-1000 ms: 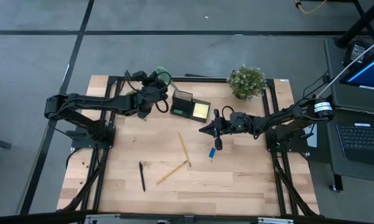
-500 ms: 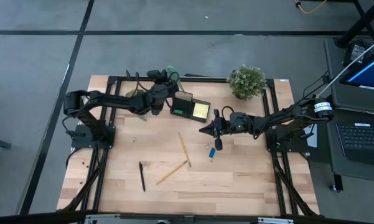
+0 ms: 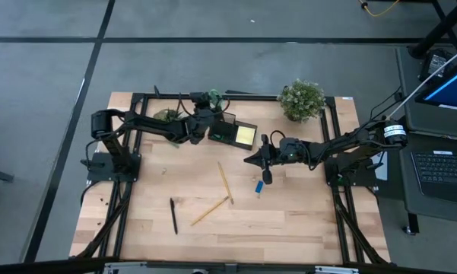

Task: Pick and place office supplies into organizer
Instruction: Put the scissors into the desk organizer

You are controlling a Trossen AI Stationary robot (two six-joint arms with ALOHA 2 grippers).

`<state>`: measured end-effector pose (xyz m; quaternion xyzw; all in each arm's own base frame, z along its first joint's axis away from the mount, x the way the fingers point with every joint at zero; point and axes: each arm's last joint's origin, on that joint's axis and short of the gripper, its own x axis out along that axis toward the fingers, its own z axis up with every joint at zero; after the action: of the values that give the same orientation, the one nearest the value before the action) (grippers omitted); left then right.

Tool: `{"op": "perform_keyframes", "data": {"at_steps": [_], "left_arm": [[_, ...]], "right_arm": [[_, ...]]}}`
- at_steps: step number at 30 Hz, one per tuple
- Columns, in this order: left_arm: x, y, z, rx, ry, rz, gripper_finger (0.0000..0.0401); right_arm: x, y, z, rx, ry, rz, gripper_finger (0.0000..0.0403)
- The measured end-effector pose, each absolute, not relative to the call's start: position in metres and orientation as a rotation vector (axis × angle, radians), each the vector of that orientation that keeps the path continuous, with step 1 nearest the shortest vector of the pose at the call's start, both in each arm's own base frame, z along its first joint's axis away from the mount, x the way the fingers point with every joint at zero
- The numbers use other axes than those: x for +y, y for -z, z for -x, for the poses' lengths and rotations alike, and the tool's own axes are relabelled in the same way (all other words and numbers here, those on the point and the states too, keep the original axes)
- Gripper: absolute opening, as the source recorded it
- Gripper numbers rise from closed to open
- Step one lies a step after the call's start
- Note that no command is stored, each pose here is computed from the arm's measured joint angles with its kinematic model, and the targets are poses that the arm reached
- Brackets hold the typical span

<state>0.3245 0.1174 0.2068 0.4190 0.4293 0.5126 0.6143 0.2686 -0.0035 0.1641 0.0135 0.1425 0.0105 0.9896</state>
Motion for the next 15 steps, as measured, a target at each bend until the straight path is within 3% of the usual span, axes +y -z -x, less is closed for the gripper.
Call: {"op": "perform_keyframes", "data": {"at_steps": [15], "left_arm": [[0.1079,-0.2009,-0.3293,0.939,-1.123,-0.94,0.0014]], "right_arm": [[-0.0035,-0.164,-0.2686,0.286,-0.021,-0.029,0.0007]]}}
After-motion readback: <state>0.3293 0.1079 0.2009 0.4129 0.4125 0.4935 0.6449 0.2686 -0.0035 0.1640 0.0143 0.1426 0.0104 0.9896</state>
